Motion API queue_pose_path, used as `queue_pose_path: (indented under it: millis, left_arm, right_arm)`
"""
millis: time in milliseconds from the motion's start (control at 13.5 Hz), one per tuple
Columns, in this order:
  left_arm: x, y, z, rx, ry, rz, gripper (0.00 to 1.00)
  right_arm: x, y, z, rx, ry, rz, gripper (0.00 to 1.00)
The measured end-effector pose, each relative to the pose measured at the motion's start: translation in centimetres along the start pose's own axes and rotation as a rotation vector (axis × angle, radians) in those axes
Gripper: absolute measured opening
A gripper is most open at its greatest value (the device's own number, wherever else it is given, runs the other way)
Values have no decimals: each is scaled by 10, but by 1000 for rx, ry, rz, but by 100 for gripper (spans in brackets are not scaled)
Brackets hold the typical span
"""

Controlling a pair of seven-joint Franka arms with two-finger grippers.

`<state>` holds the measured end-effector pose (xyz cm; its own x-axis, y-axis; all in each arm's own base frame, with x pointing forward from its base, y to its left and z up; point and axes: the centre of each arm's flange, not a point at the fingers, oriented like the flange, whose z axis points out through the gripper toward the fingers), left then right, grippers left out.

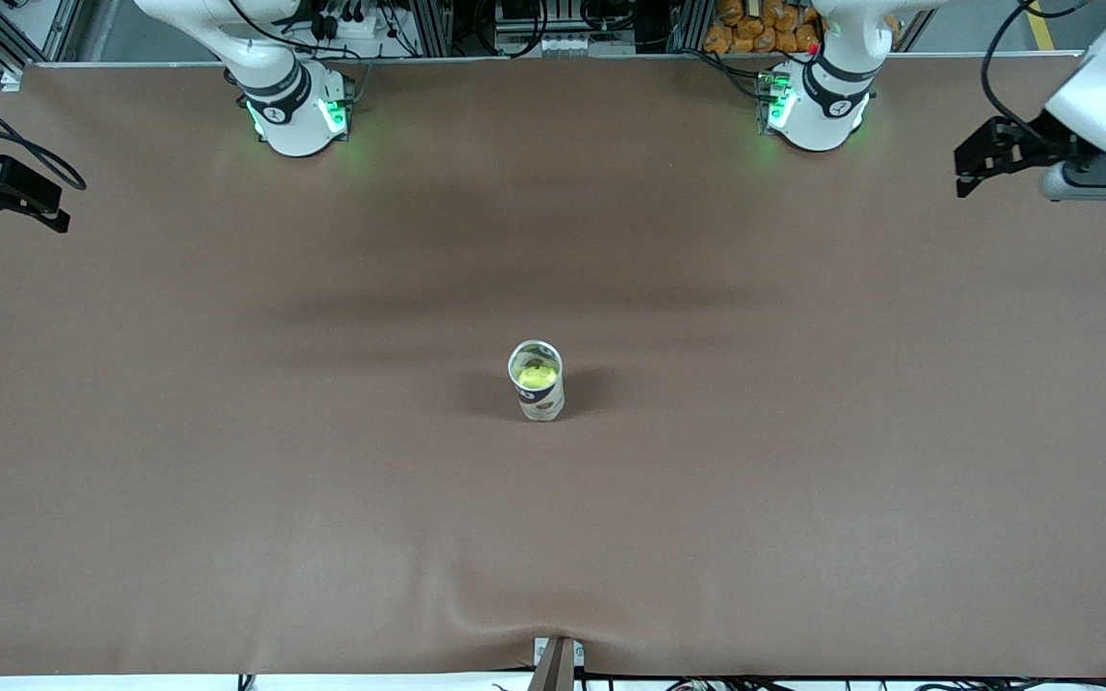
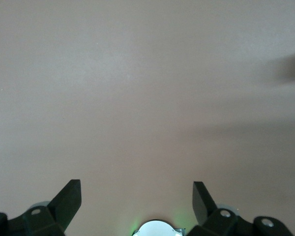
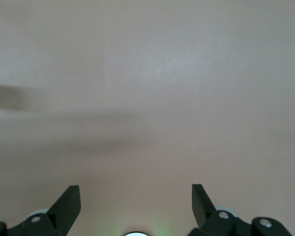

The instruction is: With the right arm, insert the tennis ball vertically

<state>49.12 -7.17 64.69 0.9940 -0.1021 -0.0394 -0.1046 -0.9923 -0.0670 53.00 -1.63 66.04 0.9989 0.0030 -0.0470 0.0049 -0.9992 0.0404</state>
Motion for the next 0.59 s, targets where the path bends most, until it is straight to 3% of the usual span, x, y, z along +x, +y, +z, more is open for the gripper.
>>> queue_pose_path:
  millis: [594]
  left_arm:
    - [6, -7, -7, -18, 35, -13, 100]
  right_arm:
    - [0, 0, 0, 0, -2, 0, 100]
